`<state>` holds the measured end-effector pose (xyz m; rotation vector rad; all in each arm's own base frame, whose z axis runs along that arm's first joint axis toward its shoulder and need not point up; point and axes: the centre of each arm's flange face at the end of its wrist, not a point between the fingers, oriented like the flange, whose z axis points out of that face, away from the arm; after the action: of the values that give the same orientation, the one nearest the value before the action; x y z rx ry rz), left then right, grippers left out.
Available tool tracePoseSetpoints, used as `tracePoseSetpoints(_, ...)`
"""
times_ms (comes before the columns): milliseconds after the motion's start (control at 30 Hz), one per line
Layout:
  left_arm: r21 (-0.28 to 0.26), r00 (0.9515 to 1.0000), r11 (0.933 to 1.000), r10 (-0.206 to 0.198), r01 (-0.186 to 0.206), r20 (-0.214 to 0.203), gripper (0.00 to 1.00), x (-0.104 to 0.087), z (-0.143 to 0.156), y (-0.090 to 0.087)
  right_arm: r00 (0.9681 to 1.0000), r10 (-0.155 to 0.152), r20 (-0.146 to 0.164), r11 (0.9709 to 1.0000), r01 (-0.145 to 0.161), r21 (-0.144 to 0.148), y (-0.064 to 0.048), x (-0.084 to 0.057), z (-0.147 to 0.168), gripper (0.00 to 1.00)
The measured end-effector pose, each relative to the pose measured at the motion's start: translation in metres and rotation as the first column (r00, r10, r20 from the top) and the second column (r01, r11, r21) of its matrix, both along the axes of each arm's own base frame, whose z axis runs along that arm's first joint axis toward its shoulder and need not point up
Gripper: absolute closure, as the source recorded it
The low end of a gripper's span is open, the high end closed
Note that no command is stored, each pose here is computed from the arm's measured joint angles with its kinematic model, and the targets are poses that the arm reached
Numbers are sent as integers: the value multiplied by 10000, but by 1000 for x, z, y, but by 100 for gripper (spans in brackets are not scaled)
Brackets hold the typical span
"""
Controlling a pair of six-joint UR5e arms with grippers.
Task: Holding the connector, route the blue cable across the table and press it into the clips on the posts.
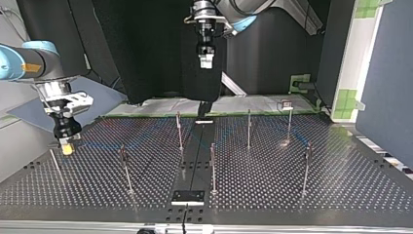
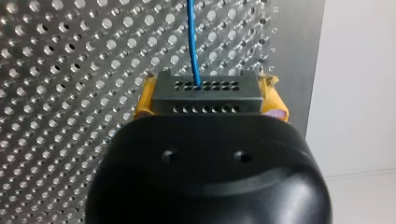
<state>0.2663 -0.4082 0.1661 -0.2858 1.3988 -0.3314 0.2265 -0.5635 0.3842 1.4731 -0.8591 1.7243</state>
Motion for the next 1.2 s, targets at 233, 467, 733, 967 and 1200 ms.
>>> tracePoseSetpoints(233,564,9989,9984,15,12,-472,0,-19,-23,23,10000,-45,1,10000,45,-16,-1,-1,0,100)
tracePoseSetpoints(467,1021,9963,9948,41,47,-855,0,-35,-40,42,10000,-73,-25,10000,73,-20,0,0,0,100)
tracePoseSetpoints(733,1077,9959,9942,42,56,-902,0,-38,-42,44,10000,-76,-31,10000,76,-23,0,0,0,100)
tracePoseSetpoints(967,1080,9959,9941,42,56,-904,0,-38,-42,45,10000,-76,-31,10000,75,-23,0,0,0,100)
tracePoseSetpoints(1200,1080,9959,9941,42,56,-904,0,-38,-42,45,10000,-76,-32,10000,76,-23,0,0,0,100)
